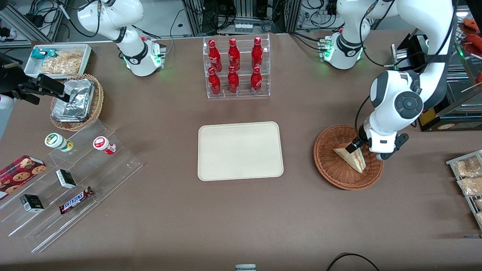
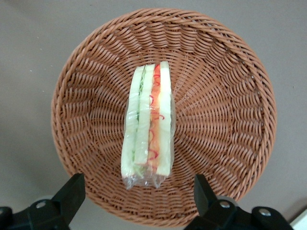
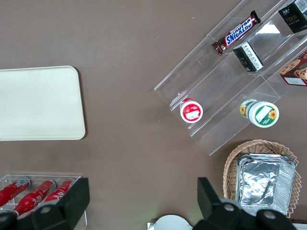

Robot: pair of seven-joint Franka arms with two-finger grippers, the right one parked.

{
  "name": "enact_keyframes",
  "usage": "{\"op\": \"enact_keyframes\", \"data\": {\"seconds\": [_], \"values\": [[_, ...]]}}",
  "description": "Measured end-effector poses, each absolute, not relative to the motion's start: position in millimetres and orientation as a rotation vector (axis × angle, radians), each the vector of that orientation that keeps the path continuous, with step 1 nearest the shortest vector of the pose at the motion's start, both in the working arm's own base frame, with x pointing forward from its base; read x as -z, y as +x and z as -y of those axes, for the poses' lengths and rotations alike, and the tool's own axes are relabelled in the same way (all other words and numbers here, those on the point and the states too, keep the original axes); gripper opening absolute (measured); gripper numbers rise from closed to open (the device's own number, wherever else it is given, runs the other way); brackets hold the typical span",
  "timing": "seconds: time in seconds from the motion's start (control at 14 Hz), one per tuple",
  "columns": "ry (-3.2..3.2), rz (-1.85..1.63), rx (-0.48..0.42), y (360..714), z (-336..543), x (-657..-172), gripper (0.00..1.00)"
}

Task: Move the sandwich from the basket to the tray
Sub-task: 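Lower the left gripper and close it on the sandwich's wrapped edge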

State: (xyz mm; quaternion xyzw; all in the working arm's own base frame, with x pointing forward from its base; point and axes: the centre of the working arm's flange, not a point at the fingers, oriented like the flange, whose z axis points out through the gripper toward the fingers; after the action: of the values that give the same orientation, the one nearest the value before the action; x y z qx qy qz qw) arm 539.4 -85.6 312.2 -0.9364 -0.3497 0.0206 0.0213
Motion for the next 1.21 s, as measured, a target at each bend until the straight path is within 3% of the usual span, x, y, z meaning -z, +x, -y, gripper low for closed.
{"op": "enact_keyframes", "data": {"seconds": [0.14,0.57,0.64,0.79,1.0,1.21], "values": [[-2.889,1.161,-0.034,538,86,-296,1.0],[-2.861,1.216,-0.061,536,86,-257,1.0],[-2.859,1.215,-0.067,536,86,-255,0.93],[-2.858,1.214,-0.071,535,86,-253,0.68],[-2.86,1.21,-0.07,536,86,-254,0.4],[-2.869,1.193,-0.067,537,86,-256,0.18]]}}
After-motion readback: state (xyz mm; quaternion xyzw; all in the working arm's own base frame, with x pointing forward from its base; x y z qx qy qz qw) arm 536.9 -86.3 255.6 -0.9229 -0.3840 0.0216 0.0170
